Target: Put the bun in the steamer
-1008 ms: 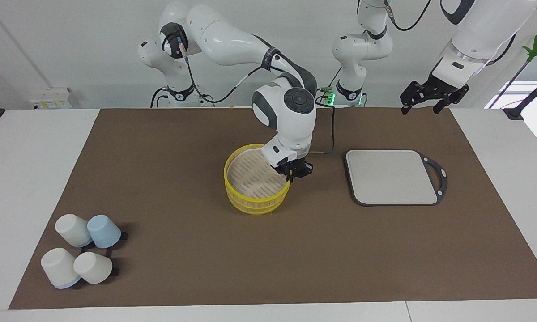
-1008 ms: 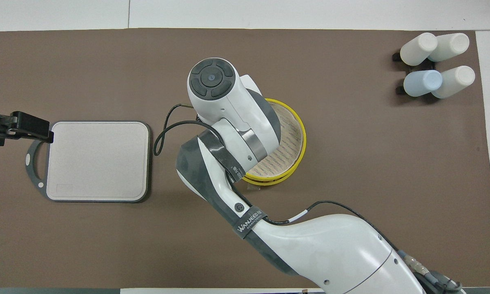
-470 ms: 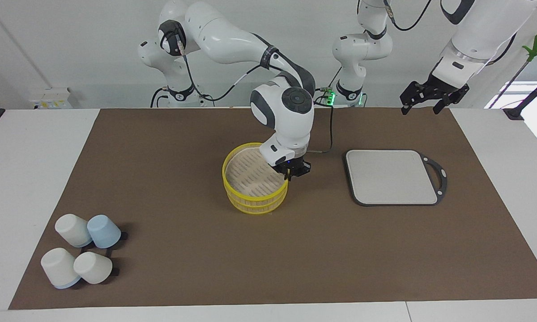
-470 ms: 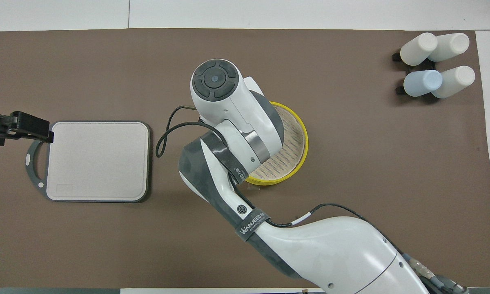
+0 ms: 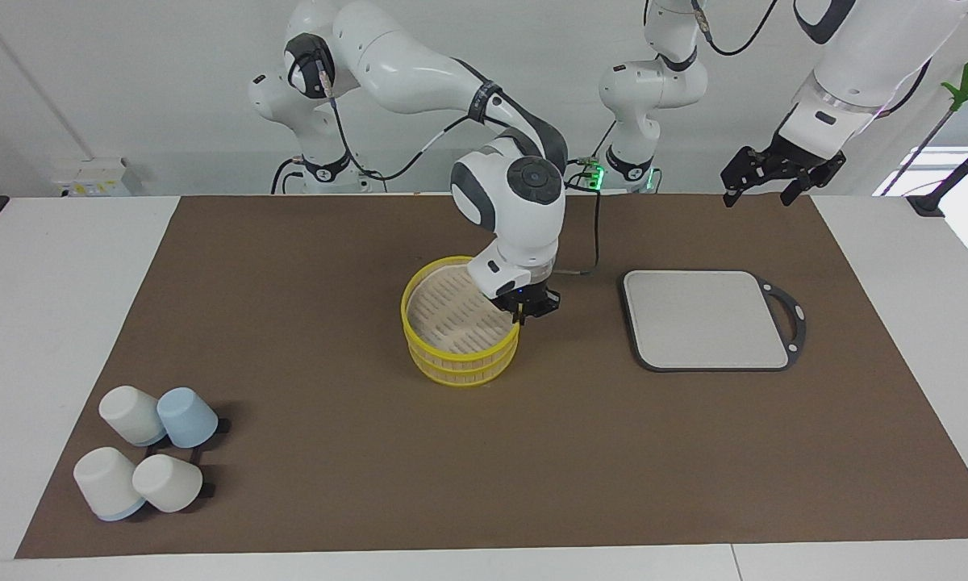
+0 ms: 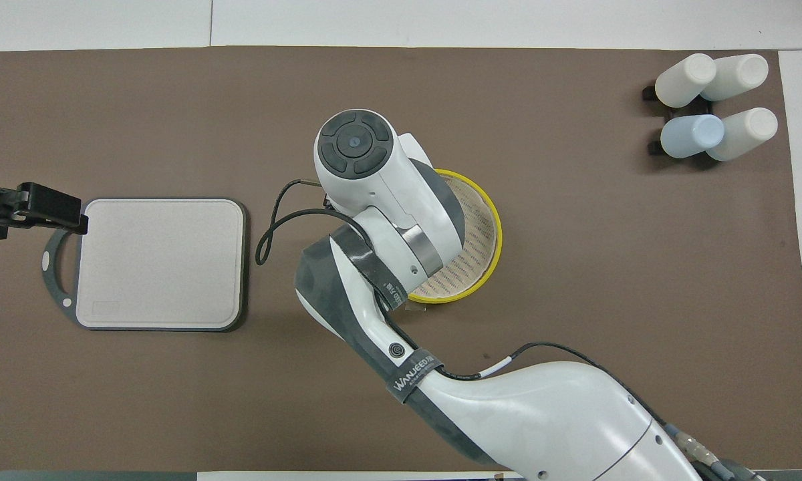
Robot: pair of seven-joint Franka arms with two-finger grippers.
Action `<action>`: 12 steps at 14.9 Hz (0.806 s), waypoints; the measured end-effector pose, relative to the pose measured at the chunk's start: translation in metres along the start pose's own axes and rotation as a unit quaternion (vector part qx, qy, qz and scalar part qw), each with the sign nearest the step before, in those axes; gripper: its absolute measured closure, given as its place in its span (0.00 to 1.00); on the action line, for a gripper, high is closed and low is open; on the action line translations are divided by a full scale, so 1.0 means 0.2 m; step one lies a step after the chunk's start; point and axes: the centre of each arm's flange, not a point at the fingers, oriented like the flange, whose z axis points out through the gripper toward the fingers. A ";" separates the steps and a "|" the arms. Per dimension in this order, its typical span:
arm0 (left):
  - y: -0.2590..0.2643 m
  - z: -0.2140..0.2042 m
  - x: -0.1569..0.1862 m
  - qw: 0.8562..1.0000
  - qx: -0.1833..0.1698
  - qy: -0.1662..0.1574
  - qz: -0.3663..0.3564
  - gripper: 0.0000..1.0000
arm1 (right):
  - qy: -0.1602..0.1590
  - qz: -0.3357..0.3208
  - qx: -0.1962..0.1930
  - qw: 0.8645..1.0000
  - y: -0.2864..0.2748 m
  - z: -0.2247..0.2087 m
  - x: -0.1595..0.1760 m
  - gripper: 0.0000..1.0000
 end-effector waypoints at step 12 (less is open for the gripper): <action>0.00 0.00 0.00 1.000 0.000 0.000 0.000 0.00 | 0.036 -0.031 0.019 0.999 0.35 -0.47 0.23 0.00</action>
